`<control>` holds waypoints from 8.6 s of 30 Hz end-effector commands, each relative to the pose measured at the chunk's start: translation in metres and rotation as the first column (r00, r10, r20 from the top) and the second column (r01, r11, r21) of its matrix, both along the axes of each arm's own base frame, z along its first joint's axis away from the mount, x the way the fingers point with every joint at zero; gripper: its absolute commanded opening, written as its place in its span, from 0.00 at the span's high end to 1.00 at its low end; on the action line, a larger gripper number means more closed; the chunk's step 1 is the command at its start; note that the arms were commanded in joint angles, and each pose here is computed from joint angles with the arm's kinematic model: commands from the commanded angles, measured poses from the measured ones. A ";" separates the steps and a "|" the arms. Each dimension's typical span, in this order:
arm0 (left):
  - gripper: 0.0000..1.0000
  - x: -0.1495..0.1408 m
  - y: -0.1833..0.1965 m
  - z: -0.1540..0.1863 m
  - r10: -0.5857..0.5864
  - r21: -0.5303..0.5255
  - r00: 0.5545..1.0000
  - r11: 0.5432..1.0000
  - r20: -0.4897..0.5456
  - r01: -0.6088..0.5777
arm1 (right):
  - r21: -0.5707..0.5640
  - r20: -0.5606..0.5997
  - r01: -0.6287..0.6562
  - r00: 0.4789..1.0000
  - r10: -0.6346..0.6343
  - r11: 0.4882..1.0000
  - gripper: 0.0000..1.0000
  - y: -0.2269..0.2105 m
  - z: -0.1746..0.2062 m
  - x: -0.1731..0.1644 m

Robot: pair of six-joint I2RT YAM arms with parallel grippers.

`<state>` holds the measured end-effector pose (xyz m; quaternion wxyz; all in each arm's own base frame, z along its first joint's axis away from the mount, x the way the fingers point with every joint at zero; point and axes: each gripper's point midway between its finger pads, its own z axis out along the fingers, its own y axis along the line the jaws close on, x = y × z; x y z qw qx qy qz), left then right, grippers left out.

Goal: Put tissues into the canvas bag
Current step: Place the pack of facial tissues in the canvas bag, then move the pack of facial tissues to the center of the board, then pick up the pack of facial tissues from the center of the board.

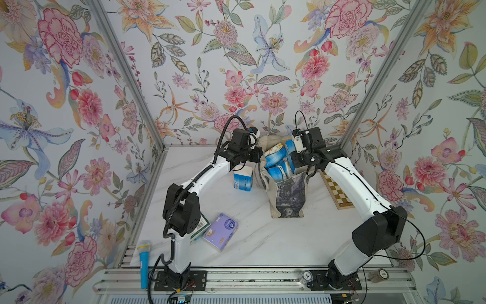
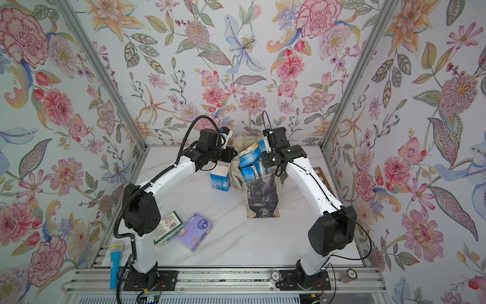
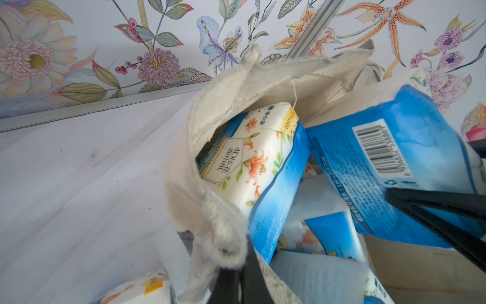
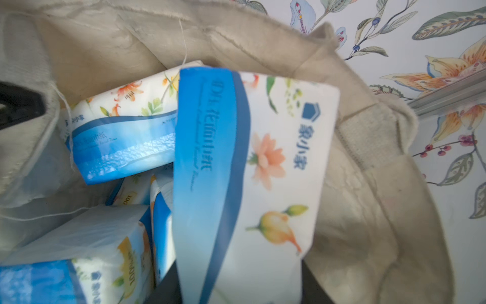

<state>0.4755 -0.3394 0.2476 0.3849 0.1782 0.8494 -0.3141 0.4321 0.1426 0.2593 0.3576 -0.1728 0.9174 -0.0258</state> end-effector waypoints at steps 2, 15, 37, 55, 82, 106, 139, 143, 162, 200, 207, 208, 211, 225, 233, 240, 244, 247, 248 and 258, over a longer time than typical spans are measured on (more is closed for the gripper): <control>1.00 0.007 0.010 0.023 0.026 -0.002 0.998 1.000 0.054 -0.026 | -0.143 -0.245 -0.048 0.969 0.012 0.988 0.62 -0.002 -0.058 -0.025; 1.00 0.005 0.012 0.026 0.031 -0.005 0.998 1.000 0.059 -0.031 | -0.289 -0.195 0.050 0.975 -0.110 0.956 0.59 -0.021 -0.058 0.009; 1.00 0.008 0.011 0.033 0.021 0.009 0.997 1.000 0.077 -0.022 | 0.168 0.296 -0.217 0.942 0.161 0.962 0.17 0.037 0.116 -0.043; 1.00 0.019 -0.001 0.036 0.005 0.009 0.996 1.000 0.085 -0.005 | 0.345 0.095 -0.791 0.565 0.820 0.505 0.35 0.217 -0.053 -0.277; 1.00 0.008 -0.011 0.063 -0.012 -0.010 0.992 1.000 0.129 0.013 | 0.230 -0.166 -0.900 0.338 0.926 0.370 0.67 0.305 -0.165 -0.290; 1.00 0.000 -0.006 0.074 -0.016 -0.013 0.989 1.000 0.149 0.018 | -0.098 -0.365 -0.657 0.722 0.588 0.747 0.71 0.213 -0.215 -0.175; 1.00 -0.007 -0.015 0.094 -0.039 -0.037 0.982 0.998 0.184 0.047 | 0.589 -0.097 -0.799 0.081 0.992 0.122 0.74 0.402 -0.144 -0.299; 1.00 -0.007 -0.016 0.091 -0.044 -0.036 0.983 0.998 0.179 0.051 | 0.598 -0.110 -0.793 0.062 0.992 0.116 0.75 0.416 -0.155 -0.301; 1.00 -0.008 -0.018 0.089 -0.056 -0.029 0.983 0.998 0.175 0.062 | 0.265 -0.399 -0.791 0.430 0.810 0.551 0.79 0.381 -0.230 -0.225; 1.00 -0.007 -0.023 0.078 -0.067 -0.026 0.986 0.997 0.156 0.072 | 0.219 -0.313 -0.610 0.695 0.647 0.761 0.53 0.300 -0.173 -0.184; 1.00 -0.009 -0.019 0.080 -0.062 -0.018 0.985 0.998 0.161 0.065 | 0.246 -0.376 -0.654 0.615 0.693 0.715 0.57 0.296 -0.183 -0.206; 1.00 -0.009 -0.018 0.080 -0.061 -0.017 0.985 0.998 0.161 0.064 | 0.242 -0.397 -0.654 0.608 0.688 0.717 0.57 0.291 -0.187 -0.209; 1.00 -0.010 -0.018 0.081 -0.061 -0.014 0.985 0.998 0.163 0.064 | 0.230 -0.458 -0.657 0.578 0.675 0.718 0.58 0.270 -0.199 -0.220; 1.00 -0.011 -0.018 0.083 -0.063 -0.016 0.984 0.998 0.166 0.067 | 0.176 -0.565 -0.598 0.589 0.578 0.782 0.57 0.193 -0.198 -0.242; 1.00 -0.013 -0.018 0.085 -0.064 -0.019 0.983 0.997 0.170 0.069 | 0.277 -0.495 -0.481 0.671 0.552 0.832 0.47 0.182 -0.150 -0.234; 0.99 -0.012 -0.020 0.085 -0.067 -0.028 0.983 0.997 0.172 0.073 | 0.252 -0.532 -0.337 0.735 0.421 0.907 0.01 0.175 -0.161 -0.224; 0.96 -0.014 -0.018 0.088 -0.064 -0.020 0.982 0.997 0.177 0.068 | 0.231 -0.534 -0.281 0.764 0.363 0.932 0.01 0.180 -0.170 -0.218; 0.94 -0.014 -0.015 0.089 -0.058 -0.014 0.982 0.998 0.182 0.062 | 0.225 -0.543 -0.250 0.770 0.335 0.942 0.01 0.187 -0.175 -0.215; 0.94 -0.014 -0.015 0.088 -0.057 -0.014 0.982 0.998 0.182 0.061 | 0.219 -0.542 -0.241 0.776 0.323 0.946 0.01 0.189 -0.177 -0.213; 0.93 -0.016 -0.013 0.088 -0.055 -0.011 0.982 0.998 0.183 0.059 | 0.212 -0.542 -0.198 0.791 0.284 0.957 0.01 0.210 -0.182 -0.207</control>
